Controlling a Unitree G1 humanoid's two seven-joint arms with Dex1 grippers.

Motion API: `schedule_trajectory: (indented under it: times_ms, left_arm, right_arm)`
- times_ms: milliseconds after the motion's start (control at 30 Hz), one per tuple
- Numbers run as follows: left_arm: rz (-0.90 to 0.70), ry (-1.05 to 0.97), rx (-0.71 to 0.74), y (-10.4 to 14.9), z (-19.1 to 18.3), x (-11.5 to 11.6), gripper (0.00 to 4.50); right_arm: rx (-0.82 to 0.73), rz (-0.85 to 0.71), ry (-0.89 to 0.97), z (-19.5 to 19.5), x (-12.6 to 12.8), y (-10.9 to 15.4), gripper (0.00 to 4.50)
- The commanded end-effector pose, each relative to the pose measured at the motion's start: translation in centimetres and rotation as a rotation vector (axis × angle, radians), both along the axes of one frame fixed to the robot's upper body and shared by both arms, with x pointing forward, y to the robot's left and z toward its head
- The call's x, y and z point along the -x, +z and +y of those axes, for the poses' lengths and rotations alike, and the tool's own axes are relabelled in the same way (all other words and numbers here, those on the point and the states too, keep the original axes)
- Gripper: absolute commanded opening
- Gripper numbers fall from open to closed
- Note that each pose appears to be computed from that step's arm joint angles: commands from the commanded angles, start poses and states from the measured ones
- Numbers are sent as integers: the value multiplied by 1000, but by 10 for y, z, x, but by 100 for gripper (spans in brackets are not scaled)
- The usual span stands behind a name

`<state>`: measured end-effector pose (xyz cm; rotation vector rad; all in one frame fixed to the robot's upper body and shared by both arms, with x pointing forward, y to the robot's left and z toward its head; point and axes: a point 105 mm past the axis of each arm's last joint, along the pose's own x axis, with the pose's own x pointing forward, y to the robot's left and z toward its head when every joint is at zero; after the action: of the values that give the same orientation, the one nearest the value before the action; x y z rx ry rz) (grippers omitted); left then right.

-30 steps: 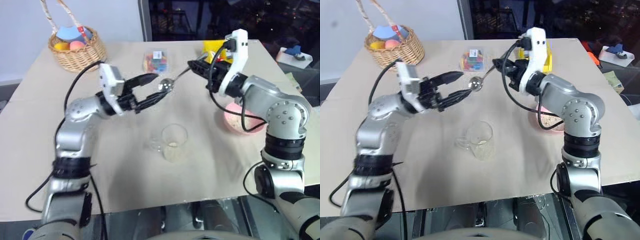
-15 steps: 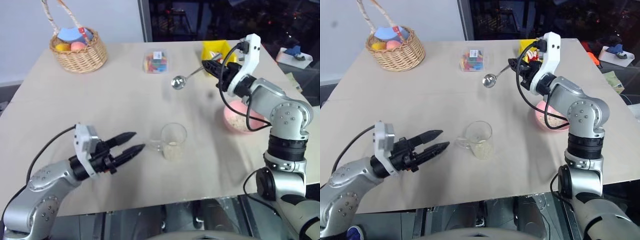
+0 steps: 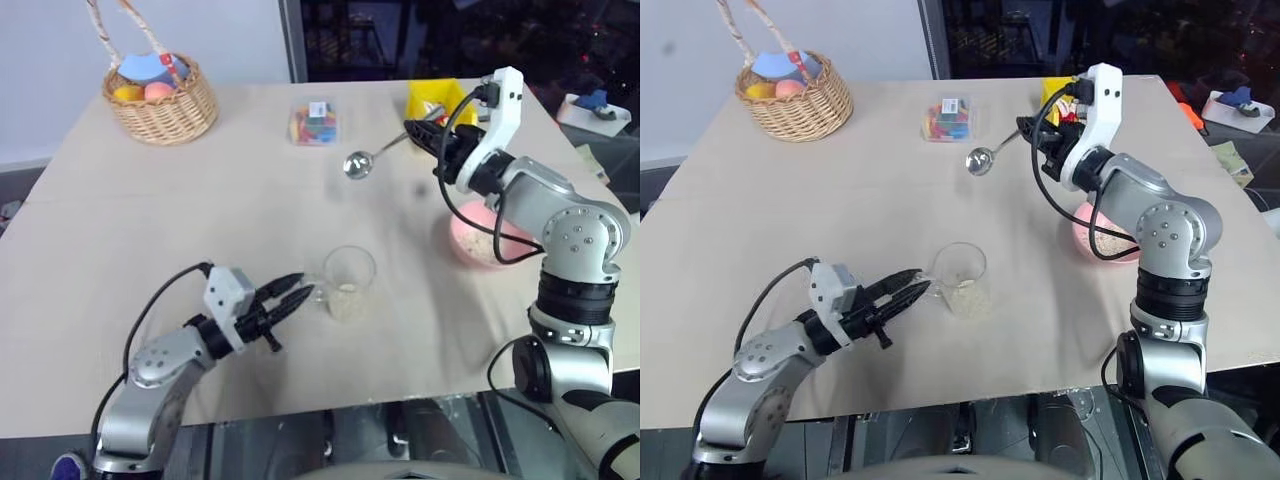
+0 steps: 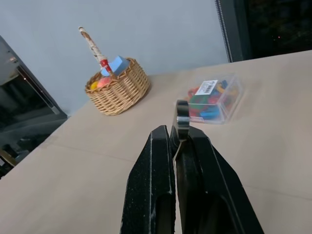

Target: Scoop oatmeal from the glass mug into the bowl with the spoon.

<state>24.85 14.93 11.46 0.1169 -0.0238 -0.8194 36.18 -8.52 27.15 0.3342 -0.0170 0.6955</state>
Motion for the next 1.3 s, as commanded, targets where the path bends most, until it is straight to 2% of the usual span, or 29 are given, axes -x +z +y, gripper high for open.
schedule_trajectory:
  times_ms: [33,300,400,533,633,900,1033,1300]
  left_arm:
    - [-46,9,-5,-1,-5,-4,3]
    - [-86,91,65,-3,-8,-21,3]
    - [-189,176,44,18,5,-40,3]
    - [-363,274,-59,50,25,-70,3]
    - [-415,306,-84,62,32,-84,3]
    - [-345,339,50,57,29,-91,3]
    - [-352,356,54,59,26,-91,3]
    - [-418,444,17,79,22,-111,3]
  right_arm:
    - [-6,-72,-9,-5,8,17,0]
    - [32,-94,12,-3,15,17,0]
    - [40,-147,57,1,25,28,0]
    - [32,-226,121,8,37,51,0]
    - [21,-266,148,12,42,65,0]
    - [27,-268,133,12,40,64,0]
    - [33,-269,165,14,47,63,0]
    - [108,-291,301,29,68,62,0]
